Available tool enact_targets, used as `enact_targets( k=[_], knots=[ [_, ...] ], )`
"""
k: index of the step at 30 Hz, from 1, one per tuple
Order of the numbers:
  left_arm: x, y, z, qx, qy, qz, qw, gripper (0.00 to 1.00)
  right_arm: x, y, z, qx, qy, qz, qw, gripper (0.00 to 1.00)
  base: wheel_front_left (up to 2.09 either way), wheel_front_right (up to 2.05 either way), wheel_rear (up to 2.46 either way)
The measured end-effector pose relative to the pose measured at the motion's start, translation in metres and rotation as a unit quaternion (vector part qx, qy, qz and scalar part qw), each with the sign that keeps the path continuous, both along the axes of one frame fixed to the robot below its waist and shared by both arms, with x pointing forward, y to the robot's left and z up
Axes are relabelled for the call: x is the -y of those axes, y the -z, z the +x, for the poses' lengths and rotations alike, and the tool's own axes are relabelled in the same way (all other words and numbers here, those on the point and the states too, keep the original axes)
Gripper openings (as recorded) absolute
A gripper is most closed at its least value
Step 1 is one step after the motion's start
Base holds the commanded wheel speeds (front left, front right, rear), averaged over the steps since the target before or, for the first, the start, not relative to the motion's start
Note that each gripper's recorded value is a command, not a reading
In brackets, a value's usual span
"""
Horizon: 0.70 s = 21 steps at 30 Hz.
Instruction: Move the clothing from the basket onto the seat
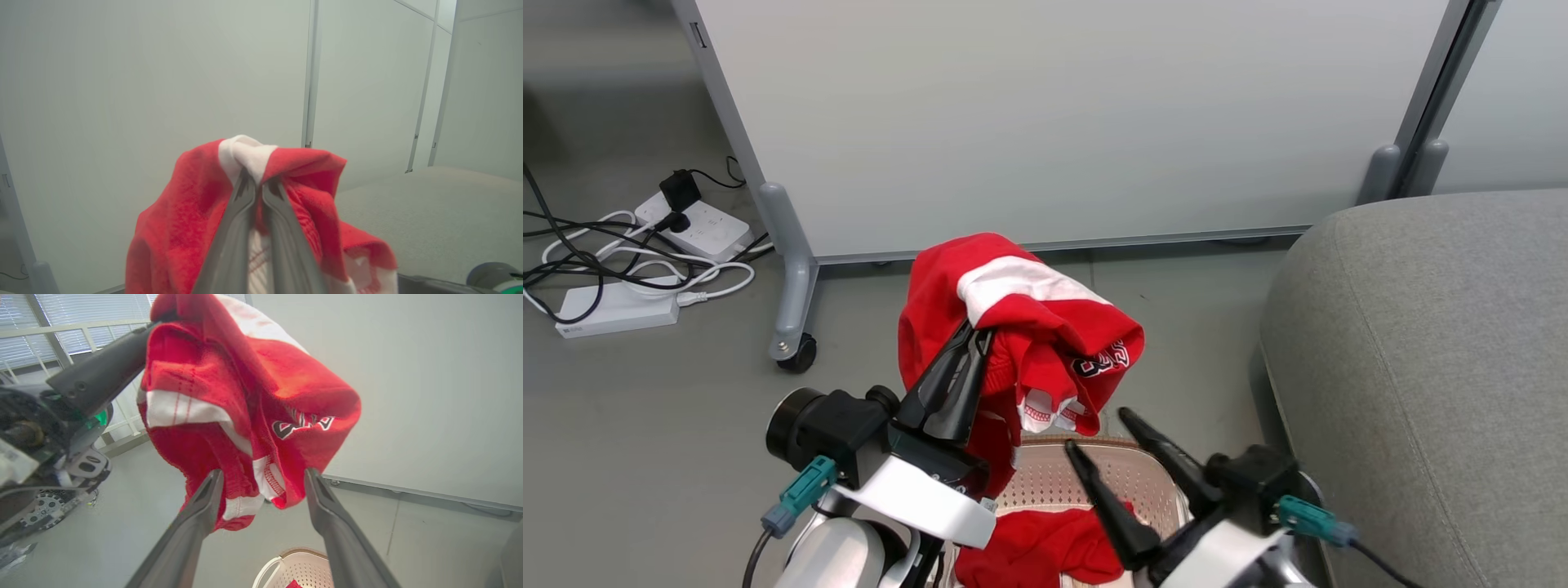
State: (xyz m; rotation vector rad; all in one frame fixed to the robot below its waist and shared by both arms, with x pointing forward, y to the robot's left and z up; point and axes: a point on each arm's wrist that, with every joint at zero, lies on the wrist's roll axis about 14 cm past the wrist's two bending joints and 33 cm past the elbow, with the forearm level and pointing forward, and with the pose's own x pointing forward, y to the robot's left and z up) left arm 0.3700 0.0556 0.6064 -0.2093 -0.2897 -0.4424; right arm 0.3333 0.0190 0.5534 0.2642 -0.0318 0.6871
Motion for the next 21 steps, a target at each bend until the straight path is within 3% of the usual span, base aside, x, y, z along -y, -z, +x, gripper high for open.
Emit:
enact_targets(
  k=[7, 16, 17, 18, 19, 20, 21],
  knots=[
    [0.005, 0.002, -0.003, -0.004, 0.008, 0.002, 1.0, 0.0, -0.038, -0.01, -0.003, 0.021, -0.068, -0.002, 0.997, 1.0, 0.0, 0.0, 0.0],
    [0.01, 0.002, -0.007, -0.004, 0.016, 0.003, 1.0, 0.0, -0.057, -0.01, 0.016, 0.033, -0.099, -0.018, 0.994, 1.0, 0.0, 0.0, 0.0],
    [0.01, 0.002, -0.008, -0.003, 0.018, 0.002, 1.0, 0.0, -0.059, -0.01, 0.018, 0.033, -0.101, -0.018, 0.994, 0.65, 0.0, 0.0, 0.0],
    [0.011, 0.001, -0.008, -0.003, 0.019, 0.001, 1.0, 0.0, -0.06, -0.012, 0.02, 0.035, -0.102, -0.013, 0.994, 0.42, 0.0, 0.0, 0.0],
    [0.011, 0.002, -0.009, -0.003, 0.019, 0.001, 1.0, 0.0, -0.061, -0.014, 0.021, 0.035, -0.104, -0.01, 0.994, 0.09, 0.0, 0.0, 0.0],
    [0.011, 0.002, -0.009, -0.004, 0.019, 0.001, 1.0, 0.0, -0.062, -0.016, 0.023, 0.038, -0.105, -0.009, 0.994, 0.0, 0.0, 0.0, 0.0],
    [0.011, 0.002, -0.009, -0.004, 0.019, 0.001, 1.0, 0.0, -0.063, -0.017, 0.025, 0.038, -0.105, -0.007, 0.994, 0.0, 0.0, 0.0, 0.0]
  ],
)
